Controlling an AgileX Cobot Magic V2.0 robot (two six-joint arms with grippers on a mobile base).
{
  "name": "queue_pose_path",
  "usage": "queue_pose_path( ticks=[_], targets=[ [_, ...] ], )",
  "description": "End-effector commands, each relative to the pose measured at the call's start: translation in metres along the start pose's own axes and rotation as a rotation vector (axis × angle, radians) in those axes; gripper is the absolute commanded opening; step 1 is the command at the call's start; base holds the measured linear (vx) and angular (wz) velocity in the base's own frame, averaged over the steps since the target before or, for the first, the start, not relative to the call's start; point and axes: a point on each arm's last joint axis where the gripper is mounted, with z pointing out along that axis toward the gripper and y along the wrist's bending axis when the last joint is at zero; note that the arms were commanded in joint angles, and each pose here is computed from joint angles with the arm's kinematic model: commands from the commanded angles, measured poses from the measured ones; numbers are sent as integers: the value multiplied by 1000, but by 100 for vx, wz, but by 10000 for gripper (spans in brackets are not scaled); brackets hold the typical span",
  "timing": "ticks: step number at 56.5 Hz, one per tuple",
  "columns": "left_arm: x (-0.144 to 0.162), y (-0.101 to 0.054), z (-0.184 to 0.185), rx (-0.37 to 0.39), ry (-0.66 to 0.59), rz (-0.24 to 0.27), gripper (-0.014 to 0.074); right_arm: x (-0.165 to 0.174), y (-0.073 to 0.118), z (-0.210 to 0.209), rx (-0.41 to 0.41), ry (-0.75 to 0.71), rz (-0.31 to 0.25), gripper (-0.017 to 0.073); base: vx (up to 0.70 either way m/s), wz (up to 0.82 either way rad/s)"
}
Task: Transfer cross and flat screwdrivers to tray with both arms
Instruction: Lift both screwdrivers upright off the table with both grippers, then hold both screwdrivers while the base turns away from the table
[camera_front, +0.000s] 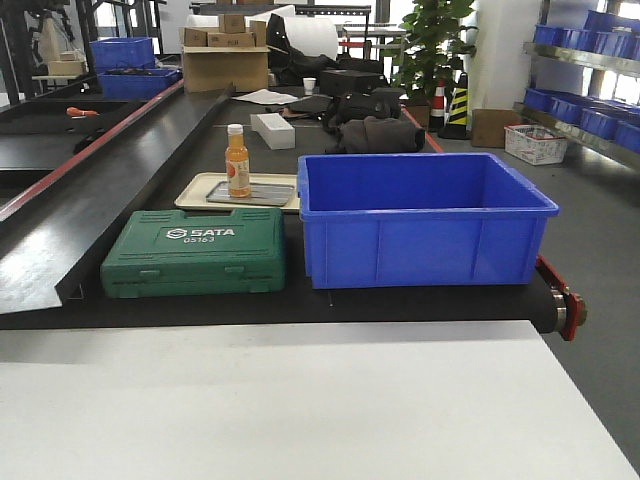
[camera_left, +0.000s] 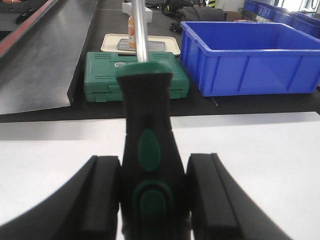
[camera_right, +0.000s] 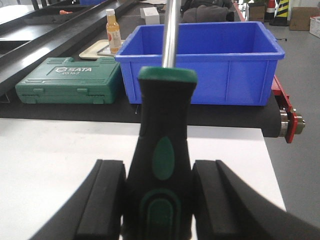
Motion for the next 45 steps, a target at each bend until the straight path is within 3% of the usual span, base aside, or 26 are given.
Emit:
queue_pose_path(
  ticks=[1,45],
  targets=[
    [-16,-2,-4,16,-119,-2,0,-19,2,-5,-15,-131,15,-8,0,0],
    [-8,-2,-3,11,-30,-5,1,-18,2,-5,-16,-121,16,-8,0,0]
  ],
)
